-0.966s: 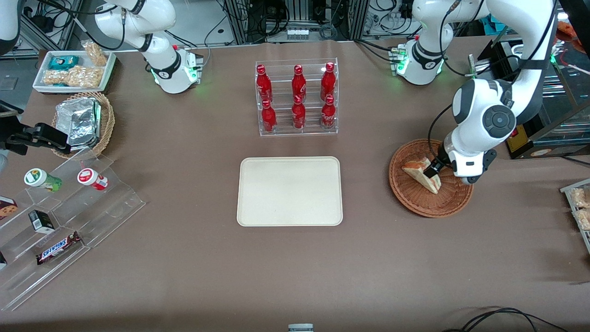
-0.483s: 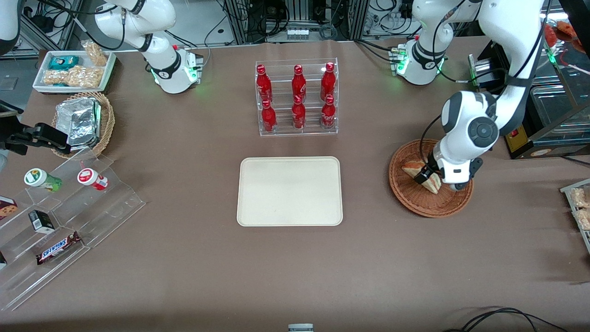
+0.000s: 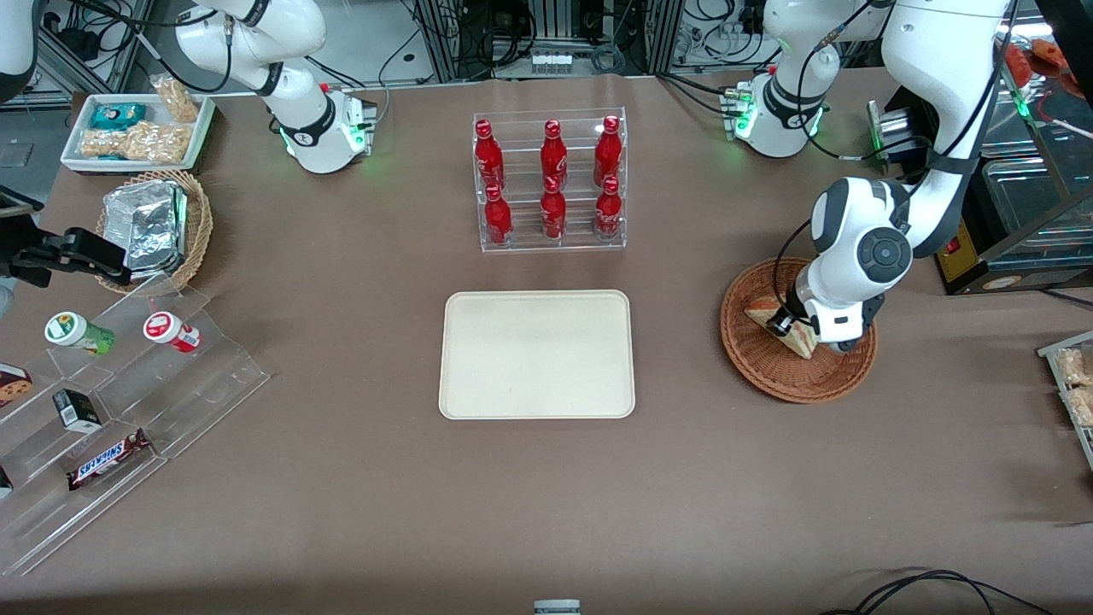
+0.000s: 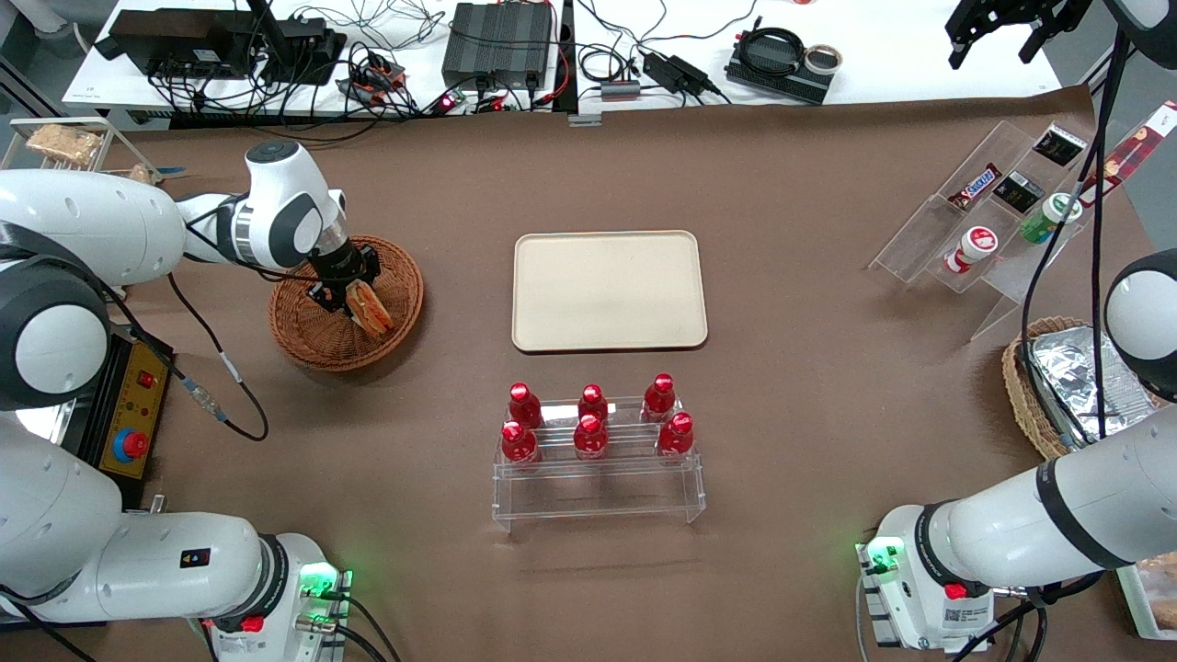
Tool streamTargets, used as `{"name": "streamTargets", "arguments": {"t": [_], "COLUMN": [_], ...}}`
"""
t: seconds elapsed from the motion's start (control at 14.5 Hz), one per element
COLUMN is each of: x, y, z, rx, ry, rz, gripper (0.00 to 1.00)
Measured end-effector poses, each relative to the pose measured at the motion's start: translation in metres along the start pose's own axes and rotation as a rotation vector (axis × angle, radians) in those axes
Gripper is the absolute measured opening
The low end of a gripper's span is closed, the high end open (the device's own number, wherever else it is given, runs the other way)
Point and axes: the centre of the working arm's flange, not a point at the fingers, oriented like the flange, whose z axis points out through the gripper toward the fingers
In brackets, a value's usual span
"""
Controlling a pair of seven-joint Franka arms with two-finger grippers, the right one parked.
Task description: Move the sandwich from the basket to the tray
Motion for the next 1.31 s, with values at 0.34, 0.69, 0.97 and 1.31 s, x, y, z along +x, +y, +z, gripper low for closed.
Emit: {"name": "streamTargets", "arguments": {"t": [0.34,0.69,0.97,1.31], "x": [-0.026,-0.204,-0.331,-0.380], "y": [0.035,0.095,0.158,0.237], "z": [-0.072,-0.093,-0.074,-0.020], "rx": [-0.079,-0.062,-0.031,-0.028], "ry": [0.090,0.195,0.120,0.082], "rz": [0.126,0.632,0.855,0.862], "gripper": [0.20,0.16,0.16,0.16]}}
